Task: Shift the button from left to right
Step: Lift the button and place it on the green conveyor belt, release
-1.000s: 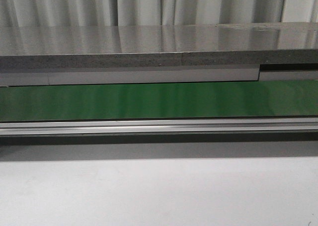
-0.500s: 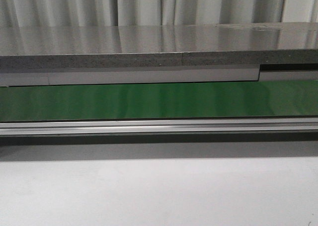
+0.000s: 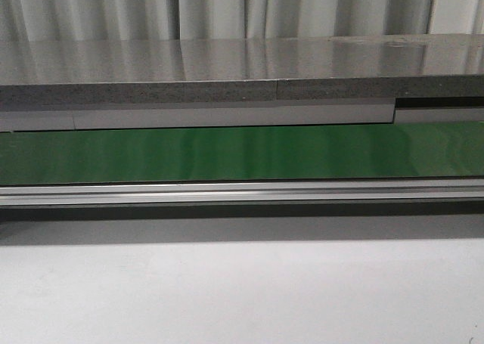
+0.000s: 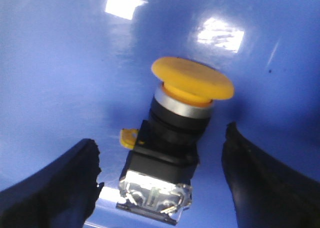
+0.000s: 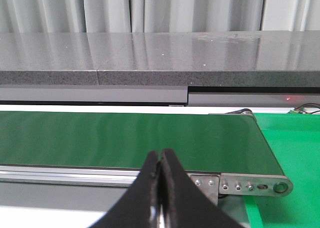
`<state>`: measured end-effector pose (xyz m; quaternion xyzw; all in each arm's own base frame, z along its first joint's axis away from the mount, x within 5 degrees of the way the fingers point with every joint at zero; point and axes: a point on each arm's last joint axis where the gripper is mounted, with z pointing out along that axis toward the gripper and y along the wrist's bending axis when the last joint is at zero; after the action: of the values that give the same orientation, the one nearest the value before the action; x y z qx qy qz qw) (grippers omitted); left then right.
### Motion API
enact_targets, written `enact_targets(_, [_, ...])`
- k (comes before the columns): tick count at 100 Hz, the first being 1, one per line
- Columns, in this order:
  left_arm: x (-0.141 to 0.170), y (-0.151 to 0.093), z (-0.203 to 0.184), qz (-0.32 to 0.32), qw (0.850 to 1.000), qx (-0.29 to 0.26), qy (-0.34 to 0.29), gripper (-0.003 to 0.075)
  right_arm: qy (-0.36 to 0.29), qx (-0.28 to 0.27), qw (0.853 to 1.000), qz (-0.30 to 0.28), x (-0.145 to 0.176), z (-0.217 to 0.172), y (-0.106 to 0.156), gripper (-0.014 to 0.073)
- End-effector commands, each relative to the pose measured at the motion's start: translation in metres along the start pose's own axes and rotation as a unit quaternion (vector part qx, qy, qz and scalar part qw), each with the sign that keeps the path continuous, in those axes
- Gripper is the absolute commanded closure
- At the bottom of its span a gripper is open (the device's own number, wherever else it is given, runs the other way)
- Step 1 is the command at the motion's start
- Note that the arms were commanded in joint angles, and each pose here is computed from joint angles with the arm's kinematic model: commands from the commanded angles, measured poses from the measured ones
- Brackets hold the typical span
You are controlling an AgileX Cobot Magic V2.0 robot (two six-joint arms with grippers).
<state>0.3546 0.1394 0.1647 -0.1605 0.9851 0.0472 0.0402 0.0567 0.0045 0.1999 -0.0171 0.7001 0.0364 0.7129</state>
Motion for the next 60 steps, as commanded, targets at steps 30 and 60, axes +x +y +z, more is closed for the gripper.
enact_targets(30, [-0.008, 0.001, -0.01, -0.005, 1.0, 0.002, -0.027, 0.0376, -0.059, 0.002, 0.998, -0.009, -0.014, -0.003, 0.0, 0.0662])
enact_targets(60, [-0.011, 0.003, -0.03, -0.009, 0.999, 0.003, -0.04, 0.0717, -0.059, 0.002, 0.998, -0.009, -0.014, -0.003, 0.0, 0.0662])
